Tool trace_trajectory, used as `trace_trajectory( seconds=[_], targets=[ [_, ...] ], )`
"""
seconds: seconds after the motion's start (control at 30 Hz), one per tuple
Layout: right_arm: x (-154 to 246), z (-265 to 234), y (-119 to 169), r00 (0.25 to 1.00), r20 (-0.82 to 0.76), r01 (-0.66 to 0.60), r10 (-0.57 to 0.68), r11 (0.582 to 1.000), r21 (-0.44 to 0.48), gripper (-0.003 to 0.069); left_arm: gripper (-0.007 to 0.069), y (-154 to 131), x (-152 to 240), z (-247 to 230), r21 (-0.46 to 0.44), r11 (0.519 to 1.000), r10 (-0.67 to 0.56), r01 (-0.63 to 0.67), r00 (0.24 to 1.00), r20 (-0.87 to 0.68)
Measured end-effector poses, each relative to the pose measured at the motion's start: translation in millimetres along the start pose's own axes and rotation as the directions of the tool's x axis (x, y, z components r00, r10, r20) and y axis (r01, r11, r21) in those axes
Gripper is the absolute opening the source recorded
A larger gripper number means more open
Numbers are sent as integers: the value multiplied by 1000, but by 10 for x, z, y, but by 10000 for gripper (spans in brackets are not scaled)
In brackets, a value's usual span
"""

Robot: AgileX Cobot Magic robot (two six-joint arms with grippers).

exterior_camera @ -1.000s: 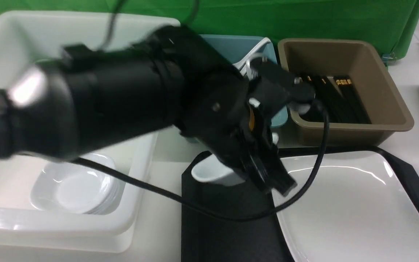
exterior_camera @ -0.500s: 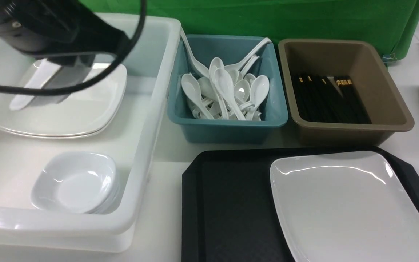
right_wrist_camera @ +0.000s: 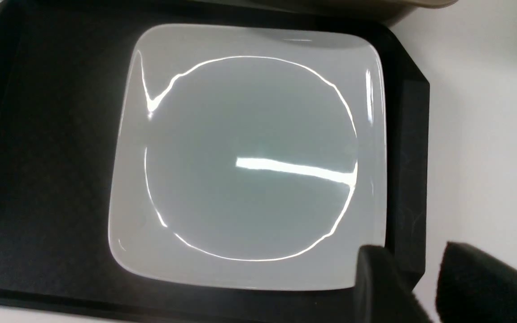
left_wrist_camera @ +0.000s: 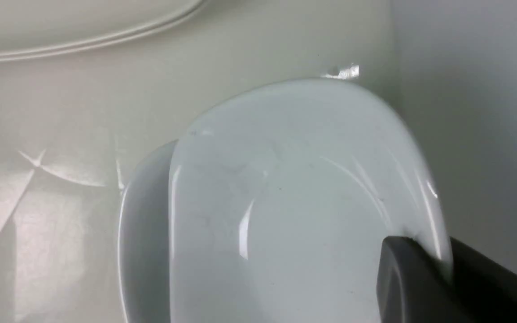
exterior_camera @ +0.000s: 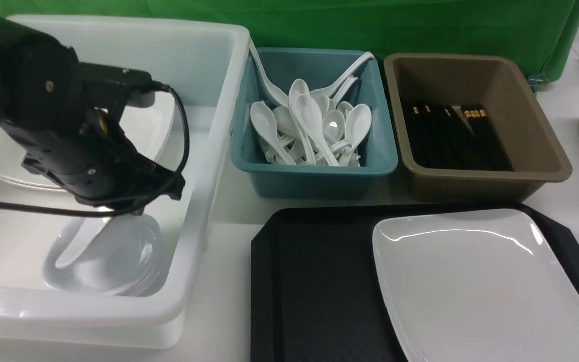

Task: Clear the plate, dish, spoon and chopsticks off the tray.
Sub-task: Use the left arm to put the small plate into the large storage box on the left, then use the left arm to grab a plate from the dinner plate

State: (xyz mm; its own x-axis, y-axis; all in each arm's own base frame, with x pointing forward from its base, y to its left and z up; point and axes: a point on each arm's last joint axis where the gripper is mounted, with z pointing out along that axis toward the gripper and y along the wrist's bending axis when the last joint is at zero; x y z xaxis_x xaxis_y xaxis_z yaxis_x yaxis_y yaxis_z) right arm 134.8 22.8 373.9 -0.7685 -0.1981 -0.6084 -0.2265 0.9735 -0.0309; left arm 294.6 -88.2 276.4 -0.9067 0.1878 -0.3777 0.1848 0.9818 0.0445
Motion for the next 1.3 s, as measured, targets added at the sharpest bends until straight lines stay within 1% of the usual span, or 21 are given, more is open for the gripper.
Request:
trace_trajectory(
  seconds=[0.07,0.13,0.17,0.2,0.23,0.3,0.37,0.43,0.47,0.57,0.67,0.77,0.8,0.9,0.97,1.03,1.07,1.1,1.17,1.23,1.3],
  targets=[
    [0,0,0,1000,0,0,0,1000,0,237,57,-2,-5,39,-3,1000,5,-5,1000,-9],
    [0,0,0,1000,0,0,0,1000,0,237,117,-4,-18,104,-9,1000,15,-16,1000,-17],
    [0,0,0,1000,0,0,0,1000,0,237,169,-6,-22,118,-9,1000,18,-18,1000,-17],
    [0,0,0,1000,0,0,0,1000,0,237,195,-7,-24,121,-9,1000,18,-19,1000,-16],
    [0,0,0,1000,0,0,0,1000,0,237,239,-7,-24,124,-9,1000,18,-19,1000,-17],
    [0,0,0,1000,0,0,0,1000,0,237,353,-2,-36,100,-13,999,32,-32,999,-14],
    [-2,0,0,1000,2,0,0,1000,0,237,420,7,-59,36,-18,999,47,-47,999,-11],
    [-4,0,0,1000,4,0,0,1000,0,237,449,15,-91,-38,-23,998,55,-54,998,7],
    [-8,0,-1,1000,9,0,0,1000,1,237,482,25,-131,-144,-27,998,58,-57,998,31],
    [-14,0,-1,1000,16,0,0,1000,1,237,504,42,-195,-342,-32,998,61,-58,995,85],
    [-21,0,-2,1000,23,0,0,1000,2,237,500,48,-217,-468,-28,997,77,-74,989,126],
    [-24,0,-2,1000,26,0,0,1000,2,237,432,-27,-195,-549,0,993,118,-119,983,141],
    [-24,0,-2,1000,26,0,0,1000,2,237,397,-90,-185,-565,21,991,126,-130,981,145],
    [-24,0,-2,1000,26,0,0,1000,2,237,244,-427,-136,-621,148,975,142,-167,976,166],
    [-24,0,-2,1000,27,0,0,1000,2,237,104,-772,-79,-663,272,940,157,-204,970,186],
    [-25,0,-2,1000,28,0,0,1000,2,237,52,-1011,-39,-660,352,908,167,-227,967,193],
    [-25,0,-2,1000,28,0,0,1000,2,237,43,-1067,-27,-664,364,901,173,-237,965,199],
    [-27,0,-2,1000,30,0,0,1000,3,237,22,-1295,7,-604,423,871,181,-249,964,194],
    [-27,0,-2,1000,30,0,0,1000,3,237,18,-1542,35,-510,473,842,184,-259,963,198],
    [-27,0,-2,1000,30,0,0,1000,3,237,33,-1761,28,-304,489,831,188,-264,962,200],
    [-27,0,-2,1000,30,0,0,1000,3,237,81,-1914,-34,-86,494,836,160,-237,968,193]
  ],
)
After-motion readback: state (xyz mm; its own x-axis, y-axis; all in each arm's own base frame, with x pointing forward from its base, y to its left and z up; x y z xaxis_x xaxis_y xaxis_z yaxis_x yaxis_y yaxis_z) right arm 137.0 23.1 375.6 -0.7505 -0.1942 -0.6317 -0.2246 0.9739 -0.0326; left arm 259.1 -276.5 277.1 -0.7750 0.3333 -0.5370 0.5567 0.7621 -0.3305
